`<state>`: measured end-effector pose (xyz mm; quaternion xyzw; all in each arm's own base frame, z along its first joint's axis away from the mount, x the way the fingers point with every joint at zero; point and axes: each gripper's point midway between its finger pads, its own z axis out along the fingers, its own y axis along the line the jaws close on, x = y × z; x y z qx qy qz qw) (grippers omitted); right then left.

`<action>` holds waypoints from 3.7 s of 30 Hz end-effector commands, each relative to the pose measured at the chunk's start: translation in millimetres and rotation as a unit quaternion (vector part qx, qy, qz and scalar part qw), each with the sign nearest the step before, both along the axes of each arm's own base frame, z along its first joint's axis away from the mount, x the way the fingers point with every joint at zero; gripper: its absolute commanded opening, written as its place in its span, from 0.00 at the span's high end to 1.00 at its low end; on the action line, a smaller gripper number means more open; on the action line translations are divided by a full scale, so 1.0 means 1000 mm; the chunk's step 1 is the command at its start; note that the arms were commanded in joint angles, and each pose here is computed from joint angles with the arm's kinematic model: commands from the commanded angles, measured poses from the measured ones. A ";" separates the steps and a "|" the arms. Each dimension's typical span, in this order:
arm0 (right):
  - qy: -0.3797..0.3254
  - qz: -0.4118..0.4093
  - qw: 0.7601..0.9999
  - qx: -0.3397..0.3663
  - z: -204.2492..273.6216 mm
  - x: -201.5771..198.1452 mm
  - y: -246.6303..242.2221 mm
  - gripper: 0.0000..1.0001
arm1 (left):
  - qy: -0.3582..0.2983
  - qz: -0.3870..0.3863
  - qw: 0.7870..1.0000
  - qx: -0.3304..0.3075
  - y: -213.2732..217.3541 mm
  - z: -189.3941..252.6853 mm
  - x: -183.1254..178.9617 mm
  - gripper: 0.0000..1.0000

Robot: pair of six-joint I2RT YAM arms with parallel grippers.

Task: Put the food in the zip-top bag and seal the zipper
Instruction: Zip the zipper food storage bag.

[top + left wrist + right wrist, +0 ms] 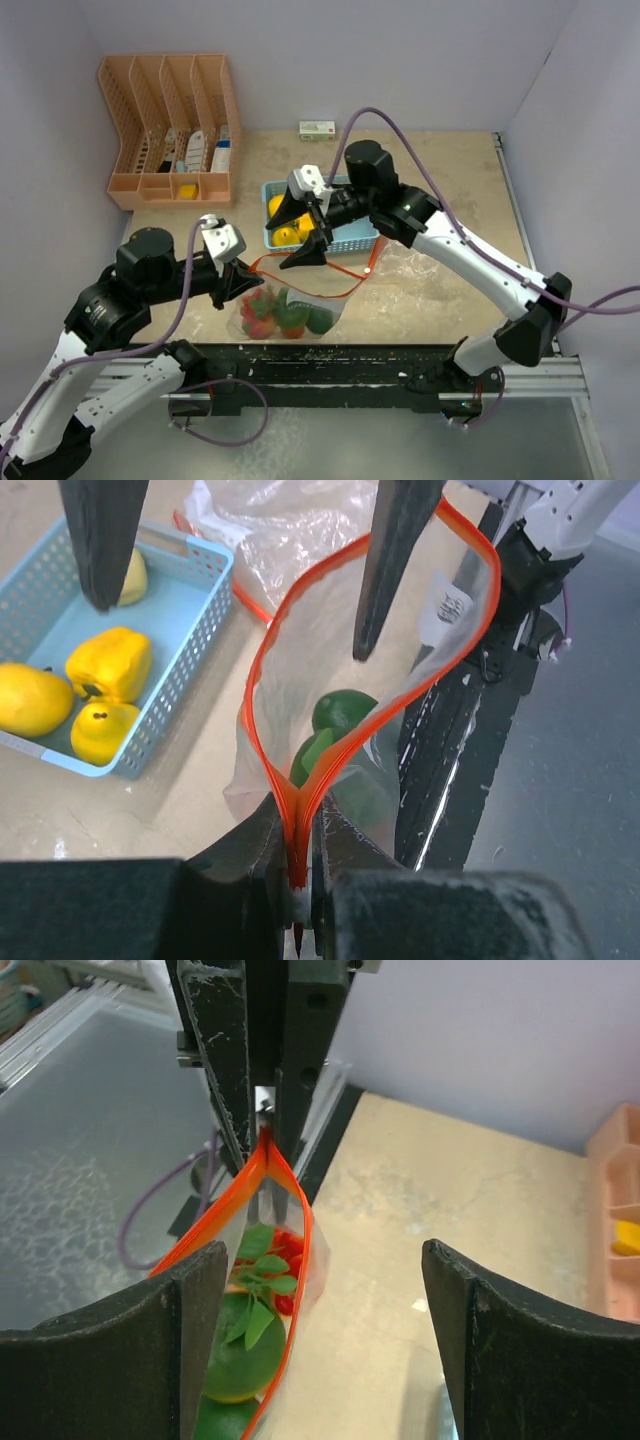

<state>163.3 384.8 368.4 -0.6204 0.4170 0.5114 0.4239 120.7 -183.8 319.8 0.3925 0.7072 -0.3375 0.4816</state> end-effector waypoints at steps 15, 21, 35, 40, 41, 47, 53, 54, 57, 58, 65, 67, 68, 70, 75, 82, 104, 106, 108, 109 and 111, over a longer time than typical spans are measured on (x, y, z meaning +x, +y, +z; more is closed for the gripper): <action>0.063 0.009 0.996 -0.065 -0.024 -0.053 0.032 0.21 | -0.016 0.018 1.000 0.015 0.000 0.007 0.015 1.00; 0.048 -0.084 0.993 -0.070 -0.026 -0.026 0.044 0.39 | -0.017 0.015 1.000 0.009 -0.002 0.010 0.015 1.00; 0.041 -0.148 0.975 -0.160 -0.075 -0.016 0.012 0.60 | -0.040 0.005 0.999 0.008 0.004 0.021 0.006 1.00; 0.044 -0.185 0.969 -0.161 -0.072 0.000 0.016 1.00 | -0.052 -0.009 0.999 0.005 0.002 0.023 0.004 1.00; 0.046 -0.193 0.968 -0.156 -0.068 0.004 0.016 1.00 | -0.054 -0.004 0.999 0.009 0.004 0.021 0.005 1.00; 0.082 -0.195 0.973 -0.089 -0.026 0.017 -0.005 1.00 | -0.075 0.024 0.997 0.017 0.016 0.017 0.008 0.56; 0.121 -0.149 0.981 -0.037 0.006 0.000 -0.019 1.00 | -0.126 0.037 0.991 -0.009 0.020 0.027 0.010 0.01; 0.125 -0.139 0.982 -0.030 0.009 -0.004 -0.019 1.00 | -0.133 0.043 0.990 -0.013 0.020 0.029 0.013 0.01; 0.133 -0.117 0.984 -0.013 0.017 -0.014 -0.020 1.00 | -0.151 0.062 0.986 -0.028 0.018 0.037 0.026 0.01; 0.134 -0.111 0.985 -0.009 0.019 -0.017 -0.021 1.00 | -0.159 0.063 0.985 -0.036 0.015 0.041 0.029 0.01; 0.146 -0.103 0.984 -0.007 0.020 -0.021 -0.021 1.00 | -0.211 0.055 0.974 -0.065 0.001 0.067 0.044 0.08; 0.151 -0.104 0.983 -0.009 0.019 -0.020 -0.020 1.00 | -0.222 0.050 0.971 -0.075 -0.002 0.074 0.045 0.10; 0.152 -0.103 0.983 -0.010 0.018 -0.020 -0.019 1.00 | -0.225 0.047 0.970 -0.080 -0.003 0.076 0.044 0.11; 0.155 -0.100 0.983 -0.012 0.016 -0.021 -0.020 1.00 | -0.232 0.038 0.968 -0.087 -0.006 0.081 0.042 0.17; 0.160 -0.102 0.982 -0.014 0.014 -0.021 -0.019 1.00 | -0.230 0.034 0.967 -0.102 -0.008 0.087 0.041 0.31; 0.161 -0.102 0.982 -0.015 0.015 -0.021 -0.019 1.00 | -0.235 0.039 0.964 -0.115 -0.007 0.091 0.039 0.37; 0.167 -0.115 0.979 -0.031 0.003 -0.017 -0.020 1.00 | -0.227 -0.006 0.967 -0.116 -0.024 0.098 0.038 1.00; 0.157 -0.135 0.978 -0.030 0.003 -0.012 -0.022 1.00 | -0.220 -0.012 0.970 -0.102 -0.023 0.096 0.036 1.00; 0.139 -0.164 0.976 -0.026 0.007 -0.004 -0.027 0.82 | -0.208 -0.015 0.974 -0.088 -0.023 0.092 0.035 1.00; 0.127 -0.175 0.976 -0.023 0.010 -0.002 -0.030 0.76 | -0.202 -0.015 0.976 -0.083 -0.023 0.091 0.035 1.00; 0.096 -0.183 0.978 -0.004 0.026 -0.003 -0.039 0.67 | -0.190 -0.013 0.979 -0.075 -0.022 0.087 0.035 1.00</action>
